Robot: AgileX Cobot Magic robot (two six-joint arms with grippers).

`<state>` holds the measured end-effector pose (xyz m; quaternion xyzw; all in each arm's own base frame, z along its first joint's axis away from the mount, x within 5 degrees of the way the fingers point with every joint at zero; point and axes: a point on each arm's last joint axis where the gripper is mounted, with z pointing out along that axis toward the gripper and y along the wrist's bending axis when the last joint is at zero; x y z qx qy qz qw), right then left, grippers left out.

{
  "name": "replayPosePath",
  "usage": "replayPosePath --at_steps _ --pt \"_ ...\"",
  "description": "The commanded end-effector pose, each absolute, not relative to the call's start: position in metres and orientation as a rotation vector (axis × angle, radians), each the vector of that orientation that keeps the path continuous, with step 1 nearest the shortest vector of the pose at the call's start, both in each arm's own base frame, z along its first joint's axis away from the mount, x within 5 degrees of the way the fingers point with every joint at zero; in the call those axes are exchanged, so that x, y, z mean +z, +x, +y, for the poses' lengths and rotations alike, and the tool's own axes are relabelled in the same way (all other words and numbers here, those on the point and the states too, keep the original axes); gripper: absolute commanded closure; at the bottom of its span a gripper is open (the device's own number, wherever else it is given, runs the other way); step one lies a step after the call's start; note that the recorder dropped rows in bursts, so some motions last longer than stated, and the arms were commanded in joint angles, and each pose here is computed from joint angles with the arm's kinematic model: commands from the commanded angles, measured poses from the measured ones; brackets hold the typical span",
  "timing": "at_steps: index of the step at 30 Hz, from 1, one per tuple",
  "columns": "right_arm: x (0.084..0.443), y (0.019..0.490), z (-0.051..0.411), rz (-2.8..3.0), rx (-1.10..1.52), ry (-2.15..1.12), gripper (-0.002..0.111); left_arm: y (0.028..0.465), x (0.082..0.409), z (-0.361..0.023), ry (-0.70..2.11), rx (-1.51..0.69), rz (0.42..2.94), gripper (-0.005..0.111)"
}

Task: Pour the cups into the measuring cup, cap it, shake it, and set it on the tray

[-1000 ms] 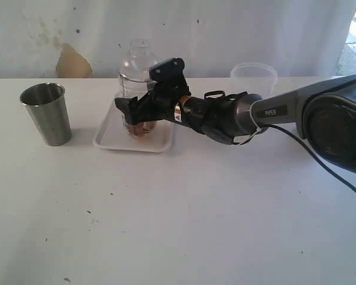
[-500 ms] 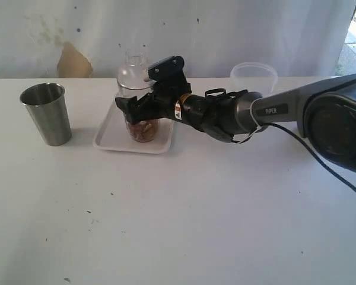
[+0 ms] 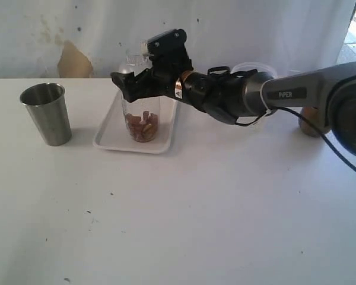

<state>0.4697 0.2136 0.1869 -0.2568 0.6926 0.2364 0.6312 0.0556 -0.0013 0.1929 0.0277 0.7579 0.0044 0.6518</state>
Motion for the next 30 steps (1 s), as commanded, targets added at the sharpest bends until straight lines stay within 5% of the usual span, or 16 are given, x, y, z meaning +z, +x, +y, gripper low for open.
replayPosePath --at_steps 1,15,18,26,30 --pt "0.219 0.466 0.211 1.524 0.519 -0.585 0.016 0.055 0.192 -0.002 0.061 0.003 1.715 0.107" --pt "0.324 0.438 0.189 1.490 0.379 -0.517 0.020 0.055 0.192 -0.002 0.061 0.003 1.715 0.107" --pt "0.346 0.427 0.181 1.527 0.339 -0.474 0.036 0.055 0.192 -0.002 0.061 0.003 1.715 0.107" --pt "0.379 0.396 0.150 1.779 0.104 -0.330 0.105 0.055 0.192 -0.002 0.061 0.003 1.715 0.107" --pt "0.388 0.381 0.133 1.886 0.004 -0.260 0.108 0.055 0.192 -0.002 0.061 0.003 1.715 0.107"
